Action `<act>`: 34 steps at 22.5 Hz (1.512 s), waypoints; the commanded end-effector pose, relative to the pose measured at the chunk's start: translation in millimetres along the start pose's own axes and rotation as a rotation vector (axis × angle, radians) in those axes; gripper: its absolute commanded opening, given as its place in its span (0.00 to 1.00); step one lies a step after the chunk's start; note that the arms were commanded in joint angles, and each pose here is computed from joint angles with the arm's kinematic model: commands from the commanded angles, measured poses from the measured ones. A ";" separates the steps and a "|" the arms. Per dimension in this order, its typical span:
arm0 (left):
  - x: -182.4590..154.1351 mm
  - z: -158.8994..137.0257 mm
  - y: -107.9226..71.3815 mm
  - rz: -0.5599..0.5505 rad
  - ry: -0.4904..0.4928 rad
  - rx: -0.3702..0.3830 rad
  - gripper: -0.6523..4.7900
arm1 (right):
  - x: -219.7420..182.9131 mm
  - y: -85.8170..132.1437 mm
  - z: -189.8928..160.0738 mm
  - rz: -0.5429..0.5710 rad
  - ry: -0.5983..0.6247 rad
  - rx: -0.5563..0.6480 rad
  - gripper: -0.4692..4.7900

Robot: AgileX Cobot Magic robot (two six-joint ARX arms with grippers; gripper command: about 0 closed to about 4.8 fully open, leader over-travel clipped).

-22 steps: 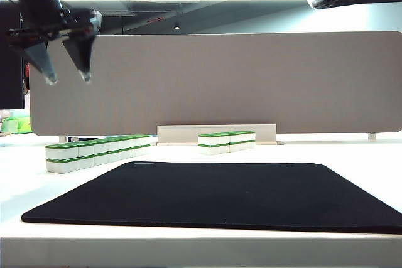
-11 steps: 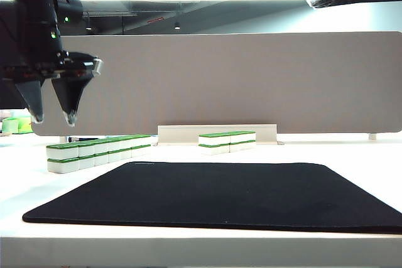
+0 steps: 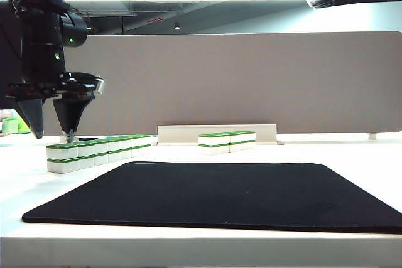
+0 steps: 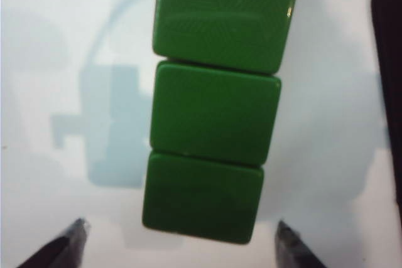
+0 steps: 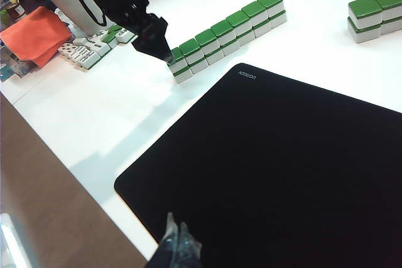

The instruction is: Take a mahjong tile from the mahjong wall and then place it on the table close to you.

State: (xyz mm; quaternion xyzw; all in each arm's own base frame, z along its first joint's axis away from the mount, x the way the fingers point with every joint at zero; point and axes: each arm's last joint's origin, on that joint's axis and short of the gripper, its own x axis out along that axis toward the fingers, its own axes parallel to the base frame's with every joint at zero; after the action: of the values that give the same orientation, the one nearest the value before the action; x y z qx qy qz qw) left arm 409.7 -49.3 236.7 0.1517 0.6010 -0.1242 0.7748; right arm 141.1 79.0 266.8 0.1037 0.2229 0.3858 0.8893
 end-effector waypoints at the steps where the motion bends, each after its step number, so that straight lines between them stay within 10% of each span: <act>1: 5.9 1.7 -1.0 0.000 0.009 0.011 0.83 | -0.5 0.8 1.8 0.007 -0.011 -0.005 0.09; 34: 47.5 7.3 -3.8 -0.039 0.058 0.013 0.73 | -0.5 0.8 1.8 0.008 -0.011 -0.005 0.09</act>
State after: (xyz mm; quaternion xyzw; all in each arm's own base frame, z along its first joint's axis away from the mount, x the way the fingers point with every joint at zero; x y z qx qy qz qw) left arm 426.5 -54.8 193.0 0.1524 0.6232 -0.1320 0.7557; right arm 141.1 79.0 266.8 0.1037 0.2229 0.3858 0.8893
